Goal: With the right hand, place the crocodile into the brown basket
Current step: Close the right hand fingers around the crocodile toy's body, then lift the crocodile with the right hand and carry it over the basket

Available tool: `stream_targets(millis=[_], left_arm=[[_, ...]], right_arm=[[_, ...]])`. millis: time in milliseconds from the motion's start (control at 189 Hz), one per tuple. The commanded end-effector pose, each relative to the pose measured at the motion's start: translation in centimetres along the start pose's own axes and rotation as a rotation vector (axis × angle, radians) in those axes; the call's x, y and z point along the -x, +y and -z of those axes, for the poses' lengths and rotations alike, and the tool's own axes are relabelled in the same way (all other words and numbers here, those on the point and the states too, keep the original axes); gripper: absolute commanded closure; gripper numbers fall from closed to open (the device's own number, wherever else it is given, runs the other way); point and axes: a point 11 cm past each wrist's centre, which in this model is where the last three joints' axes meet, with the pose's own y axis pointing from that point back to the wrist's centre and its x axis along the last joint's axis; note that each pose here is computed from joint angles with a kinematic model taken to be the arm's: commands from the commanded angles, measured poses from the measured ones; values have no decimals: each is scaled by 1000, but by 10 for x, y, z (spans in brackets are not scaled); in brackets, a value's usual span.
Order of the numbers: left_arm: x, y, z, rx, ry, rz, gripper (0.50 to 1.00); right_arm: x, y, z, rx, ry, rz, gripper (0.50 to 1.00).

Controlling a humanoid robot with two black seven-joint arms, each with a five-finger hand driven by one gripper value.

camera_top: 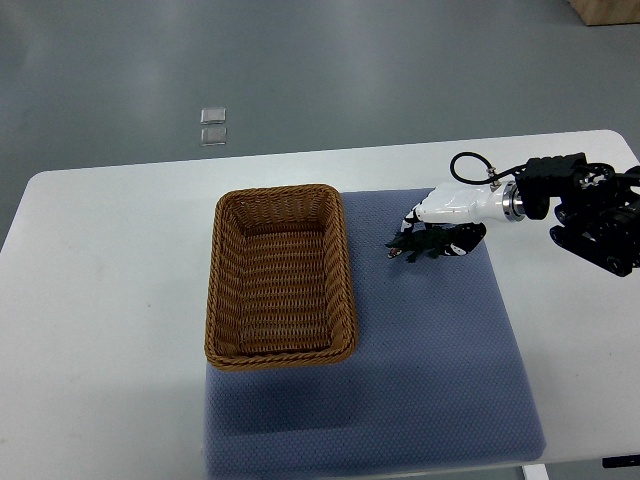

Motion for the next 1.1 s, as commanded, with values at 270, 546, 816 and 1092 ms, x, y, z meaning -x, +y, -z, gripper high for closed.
stream_targets(millis=[270,546,816,1092], left_arm=[[0,0,1,-1,0,0,500],[0,0,0,0,0,0,500],[0,0,0,0,0,0,500],[0,0,1,-1,0,0,500]], right_arm=[[-34,8,-7,6,-22,-79,1000],[-49,9,-7,7,-28,-109,1000],[-64,8,-4,-3,-64,-165,1000],[-112,3,18,-68,-7,-225,1000]])
